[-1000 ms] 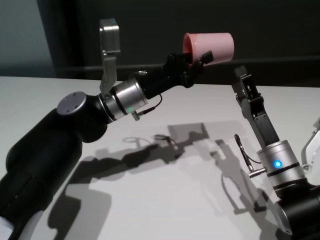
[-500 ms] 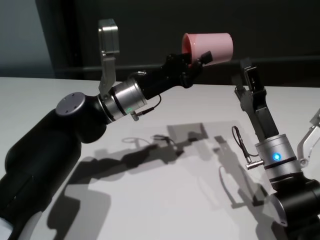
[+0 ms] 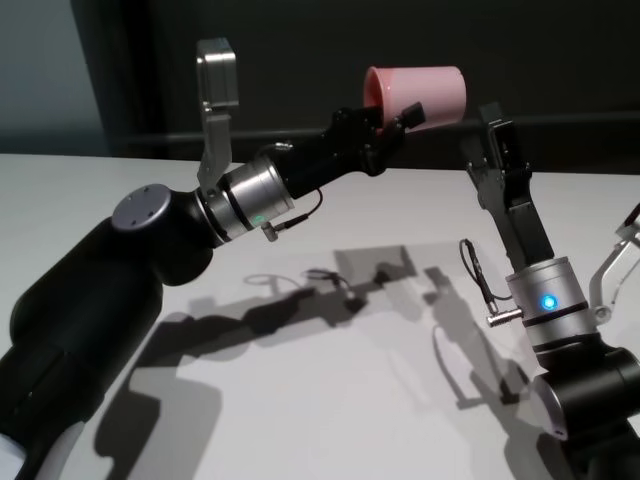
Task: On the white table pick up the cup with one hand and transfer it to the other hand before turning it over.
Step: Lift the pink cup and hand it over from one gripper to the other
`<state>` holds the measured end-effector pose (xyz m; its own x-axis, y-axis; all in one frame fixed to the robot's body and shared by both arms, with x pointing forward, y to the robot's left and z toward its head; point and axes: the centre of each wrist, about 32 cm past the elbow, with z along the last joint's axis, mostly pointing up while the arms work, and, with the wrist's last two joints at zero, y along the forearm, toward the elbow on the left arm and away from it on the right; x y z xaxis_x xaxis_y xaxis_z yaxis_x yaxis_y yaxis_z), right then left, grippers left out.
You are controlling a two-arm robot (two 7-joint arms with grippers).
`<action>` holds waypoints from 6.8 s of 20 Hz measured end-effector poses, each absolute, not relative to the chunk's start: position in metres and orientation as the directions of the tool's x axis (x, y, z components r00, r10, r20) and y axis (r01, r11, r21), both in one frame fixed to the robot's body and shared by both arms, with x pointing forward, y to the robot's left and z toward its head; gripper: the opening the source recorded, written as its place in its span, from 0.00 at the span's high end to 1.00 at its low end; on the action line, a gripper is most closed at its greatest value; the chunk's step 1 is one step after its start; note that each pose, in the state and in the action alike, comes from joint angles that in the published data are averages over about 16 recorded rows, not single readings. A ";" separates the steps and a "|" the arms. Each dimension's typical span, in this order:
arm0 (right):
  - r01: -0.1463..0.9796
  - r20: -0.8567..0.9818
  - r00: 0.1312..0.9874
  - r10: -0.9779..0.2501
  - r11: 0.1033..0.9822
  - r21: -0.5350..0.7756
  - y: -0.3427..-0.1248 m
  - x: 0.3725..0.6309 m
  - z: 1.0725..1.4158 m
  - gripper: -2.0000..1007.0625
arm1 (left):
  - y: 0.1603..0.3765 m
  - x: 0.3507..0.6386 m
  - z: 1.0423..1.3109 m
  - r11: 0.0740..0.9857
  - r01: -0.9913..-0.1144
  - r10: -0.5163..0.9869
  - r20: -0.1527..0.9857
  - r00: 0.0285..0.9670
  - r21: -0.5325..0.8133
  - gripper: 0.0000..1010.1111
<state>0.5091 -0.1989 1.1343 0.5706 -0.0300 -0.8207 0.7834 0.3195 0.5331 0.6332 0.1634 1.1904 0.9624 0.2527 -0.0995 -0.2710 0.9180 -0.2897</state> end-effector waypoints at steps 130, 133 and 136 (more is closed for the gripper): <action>0.698 -0.773 0.623 0.119 0.361 0.618 -0.174 0.568 1.128 0.26 | 0.179 0.617 1.182 0.904 -0.321 0.297 -0.125 0.947 -0.284 0.27; 0.698 -0.773 0.623 0.119 0.361 0.618 -0.174 0.568 1.128 0.26 | 0.184 0.610 1.182 0.898 -0.343 0.319 -0.129 0.939 -0.277 0.18; 0.698 -0.773 0.623 0.119 0.361 0.619 -0.174 0.568 1.128 0.26 | 0.190 0.602 1.184 0.892 -0.367 0.345 -0.126 0.930 -0.265 0.10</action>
<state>0.5684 -0.1735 1.1279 0.6233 0.1191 -0.7728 0.6981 0.3605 0.6186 0.6022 0.1896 1.1842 0.9301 0.3449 -0.1263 -0.3667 0.8919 -0.2646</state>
